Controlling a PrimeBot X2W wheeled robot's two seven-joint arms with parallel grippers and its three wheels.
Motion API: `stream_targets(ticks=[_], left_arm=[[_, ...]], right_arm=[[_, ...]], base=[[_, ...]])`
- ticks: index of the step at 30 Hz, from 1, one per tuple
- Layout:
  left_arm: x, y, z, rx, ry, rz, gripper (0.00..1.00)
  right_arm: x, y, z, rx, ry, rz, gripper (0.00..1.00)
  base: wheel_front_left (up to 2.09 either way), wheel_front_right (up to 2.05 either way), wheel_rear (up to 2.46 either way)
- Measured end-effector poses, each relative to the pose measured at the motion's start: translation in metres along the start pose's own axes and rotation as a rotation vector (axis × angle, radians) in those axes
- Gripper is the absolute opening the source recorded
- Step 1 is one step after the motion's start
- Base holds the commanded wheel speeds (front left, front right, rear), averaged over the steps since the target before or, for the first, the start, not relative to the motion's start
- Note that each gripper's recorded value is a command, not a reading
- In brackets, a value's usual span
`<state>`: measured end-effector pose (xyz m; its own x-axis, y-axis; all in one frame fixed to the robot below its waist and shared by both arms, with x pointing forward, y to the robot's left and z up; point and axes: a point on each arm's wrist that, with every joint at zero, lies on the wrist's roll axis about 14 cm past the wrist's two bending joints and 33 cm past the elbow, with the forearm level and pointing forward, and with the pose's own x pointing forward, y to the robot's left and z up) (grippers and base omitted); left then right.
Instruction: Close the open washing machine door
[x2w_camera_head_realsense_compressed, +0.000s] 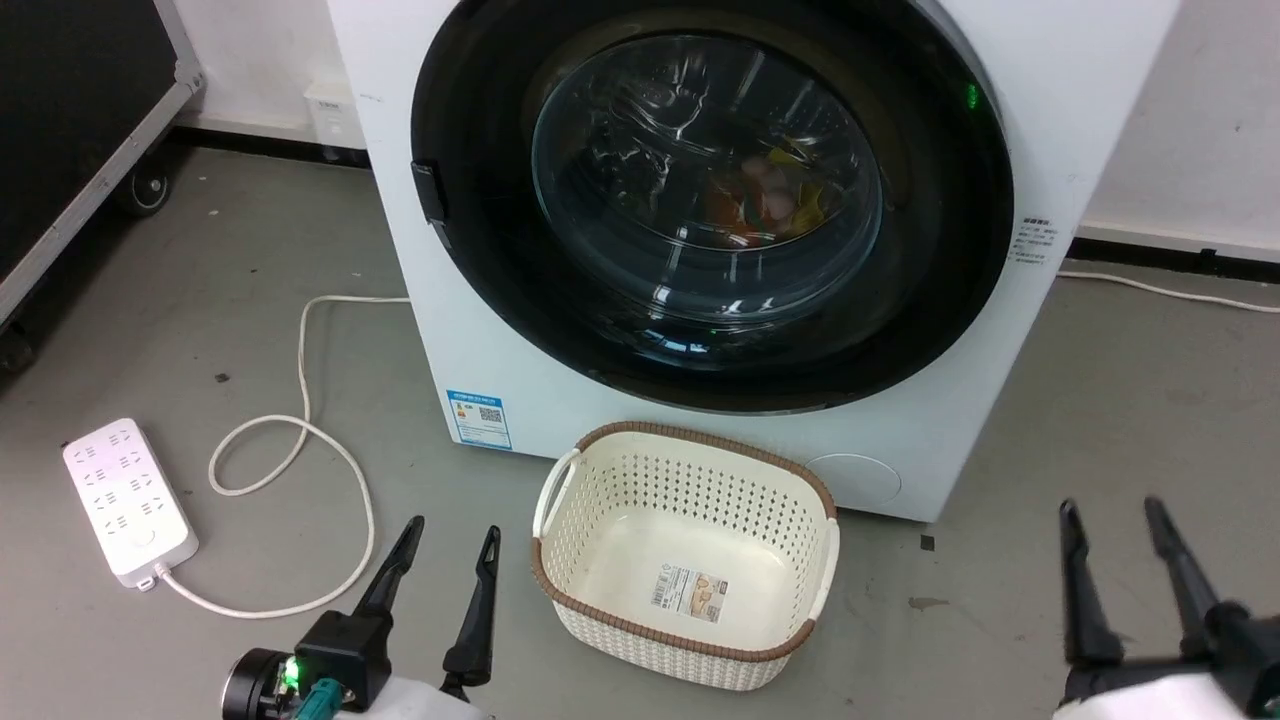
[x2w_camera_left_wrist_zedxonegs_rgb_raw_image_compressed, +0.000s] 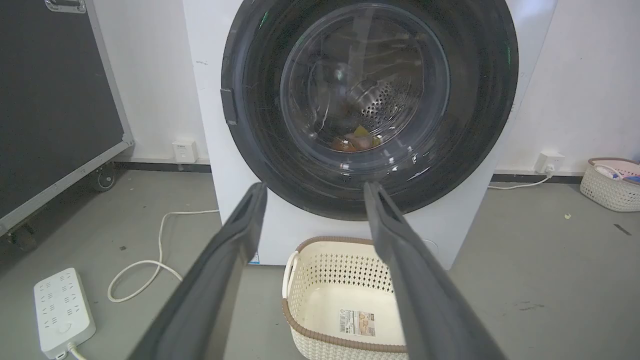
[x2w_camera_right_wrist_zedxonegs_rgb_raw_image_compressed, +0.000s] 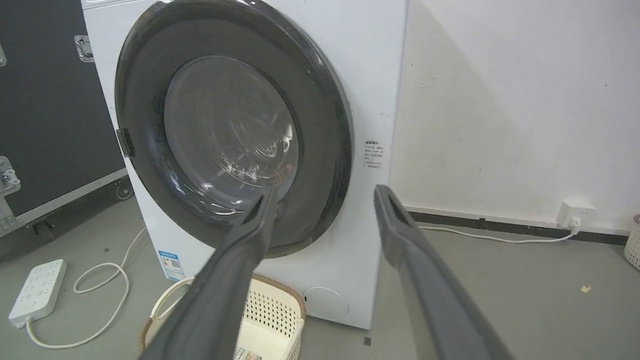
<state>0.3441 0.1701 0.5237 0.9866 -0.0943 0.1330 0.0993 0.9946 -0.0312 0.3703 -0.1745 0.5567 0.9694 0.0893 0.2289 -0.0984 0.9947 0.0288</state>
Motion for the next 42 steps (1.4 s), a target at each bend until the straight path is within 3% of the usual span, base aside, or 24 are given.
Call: stream_targets(ticks=[12,13,42], left_arm=[[-0.002,0.003,-0.006,-0.016,0.018,0.014,1.00],[-0.003,0.003,-0.009,-0.015,0.027,0.013,0.00],[0.003,0.002,-0.009,-0.004,0.050,0.019,0.00]], right_arm=[[-0.019,0.006,-0.020,0.019,0.066,0.012,1.00],[-0.019,0.006,-0.020,0.021,0.066,0.011,0.00],[-0.020,0.007,-0.027,0.011,0.111,0.015,0.00]], base=[[0.00,0.00,0.00],[0.00,0.00,0.00],[0.00,0.00,0.00]])
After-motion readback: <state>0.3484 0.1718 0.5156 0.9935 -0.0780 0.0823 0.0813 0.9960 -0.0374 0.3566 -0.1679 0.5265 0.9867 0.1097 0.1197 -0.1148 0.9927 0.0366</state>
